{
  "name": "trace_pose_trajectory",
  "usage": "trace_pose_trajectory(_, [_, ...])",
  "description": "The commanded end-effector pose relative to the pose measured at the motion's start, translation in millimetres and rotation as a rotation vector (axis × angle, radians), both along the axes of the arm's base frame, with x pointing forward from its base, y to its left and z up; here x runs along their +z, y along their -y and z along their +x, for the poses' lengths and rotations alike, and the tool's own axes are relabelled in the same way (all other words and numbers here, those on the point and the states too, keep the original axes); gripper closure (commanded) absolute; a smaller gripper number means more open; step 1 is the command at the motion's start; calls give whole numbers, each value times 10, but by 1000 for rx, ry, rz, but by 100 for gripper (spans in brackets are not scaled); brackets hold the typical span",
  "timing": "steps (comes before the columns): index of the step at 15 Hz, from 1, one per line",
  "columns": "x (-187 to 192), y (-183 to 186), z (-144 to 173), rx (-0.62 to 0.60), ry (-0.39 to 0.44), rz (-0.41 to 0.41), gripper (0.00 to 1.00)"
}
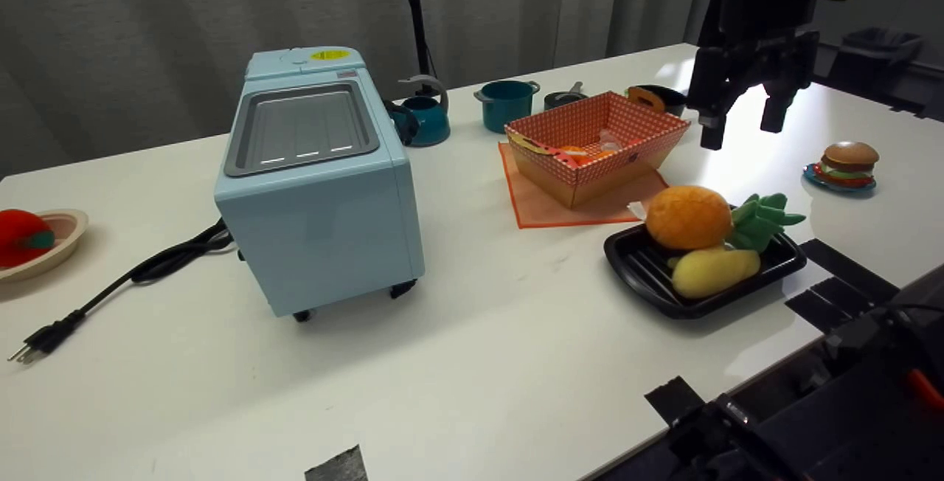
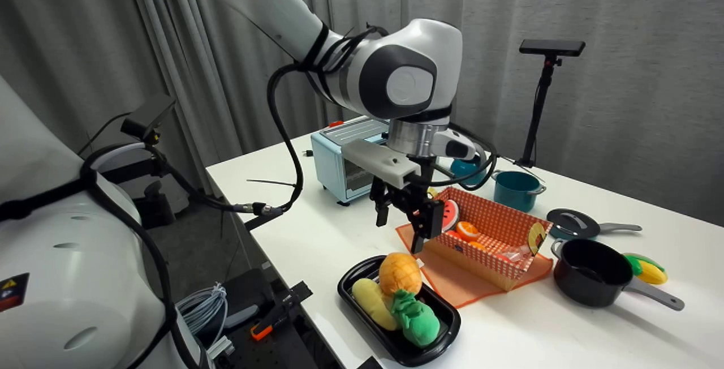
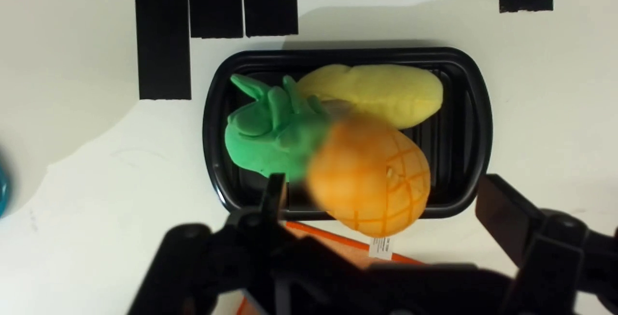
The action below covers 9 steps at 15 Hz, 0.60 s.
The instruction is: Take the pineapple plush toy out of the box and put it on the tray
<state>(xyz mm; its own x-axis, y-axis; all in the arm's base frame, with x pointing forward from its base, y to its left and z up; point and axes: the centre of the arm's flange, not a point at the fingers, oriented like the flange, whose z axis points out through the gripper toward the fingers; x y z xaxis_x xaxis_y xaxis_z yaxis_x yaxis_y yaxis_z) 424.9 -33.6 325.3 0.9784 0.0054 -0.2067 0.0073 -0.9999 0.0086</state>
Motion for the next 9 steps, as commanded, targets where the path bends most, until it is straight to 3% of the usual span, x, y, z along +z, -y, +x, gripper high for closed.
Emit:
trace_pose_trajectory(1, [313, -85, -104, 34, 65, 6, 0])
trace_pose_trajectory(9, [920, -181, -156, 60, 229, -36, 0])
